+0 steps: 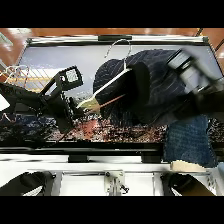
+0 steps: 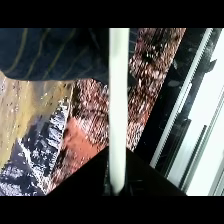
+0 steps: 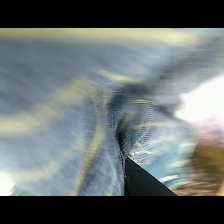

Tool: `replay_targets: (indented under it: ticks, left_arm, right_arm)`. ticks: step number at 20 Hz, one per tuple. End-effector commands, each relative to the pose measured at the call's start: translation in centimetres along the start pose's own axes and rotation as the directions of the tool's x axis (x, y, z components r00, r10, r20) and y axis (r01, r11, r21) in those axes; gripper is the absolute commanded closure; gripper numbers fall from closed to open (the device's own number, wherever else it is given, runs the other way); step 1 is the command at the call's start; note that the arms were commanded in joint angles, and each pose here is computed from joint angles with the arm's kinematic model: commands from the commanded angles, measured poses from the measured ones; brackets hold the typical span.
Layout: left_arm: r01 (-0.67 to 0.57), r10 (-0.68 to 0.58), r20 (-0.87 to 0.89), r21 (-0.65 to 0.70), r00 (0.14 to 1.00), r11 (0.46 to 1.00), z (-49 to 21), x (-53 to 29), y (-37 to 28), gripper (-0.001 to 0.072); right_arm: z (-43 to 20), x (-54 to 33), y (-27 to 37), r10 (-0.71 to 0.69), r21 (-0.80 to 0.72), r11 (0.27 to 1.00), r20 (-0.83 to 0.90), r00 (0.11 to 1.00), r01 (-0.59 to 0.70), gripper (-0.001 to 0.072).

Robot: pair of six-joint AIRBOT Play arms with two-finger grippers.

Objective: Fold the shirts.

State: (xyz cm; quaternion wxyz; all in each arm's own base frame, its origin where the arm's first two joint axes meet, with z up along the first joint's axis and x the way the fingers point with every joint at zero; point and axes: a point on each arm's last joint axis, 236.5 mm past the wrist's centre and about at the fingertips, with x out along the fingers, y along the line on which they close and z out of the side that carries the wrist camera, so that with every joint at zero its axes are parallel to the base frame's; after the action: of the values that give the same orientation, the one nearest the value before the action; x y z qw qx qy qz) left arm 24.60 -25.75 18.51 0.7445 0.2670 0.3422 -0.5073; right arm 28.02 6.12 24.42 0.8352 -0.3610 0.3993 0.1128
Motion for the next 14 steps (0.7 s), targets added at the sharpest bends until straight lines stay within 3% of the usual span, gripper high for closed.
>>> replay_targets:
  ticks: [1, 8, 11, 14]
  left_arm:
    - [0.044, -0.045, 0.013, 0.005, 0.999, 0.999, 0.4, 0.0, -1.2, 0.0655]
    - [0.028, -0.023, -0.047, 0.118, 0.999, 0.993, 0.1, 0.7, -2.9, 0.0655]
    - [-0.004, 0.005, -0.004, 0.132, 1.0, 0.991, 1.3, -0.4, -2.5, 0.0655]
    - [-0.101, 0.088, 0.091, 0.147, 0.992, 0.984, 3.8, -2.0, -0.9, 0.0655]
  right_arm:
    - [3.3, -5.6, -8.7, -0.298, 0.086, 0.954, 0.212, 0.931, 0.286, 0.0595]
    - [10.3, -7.9, -12.1, -0.406, -0.088, 0.88, 0.373, 0.835, 0.467, 0.0595]
    - [12.2, -8.4, -12.7, -0.429, -0.076, 0.858, 0.436, 0.791, 0.507, 0.0595]
    - [11.2, -6.1, -11.1, -0.345, -0.047, 0.919, 0.378, 0.859, 0.39, 0.0593]
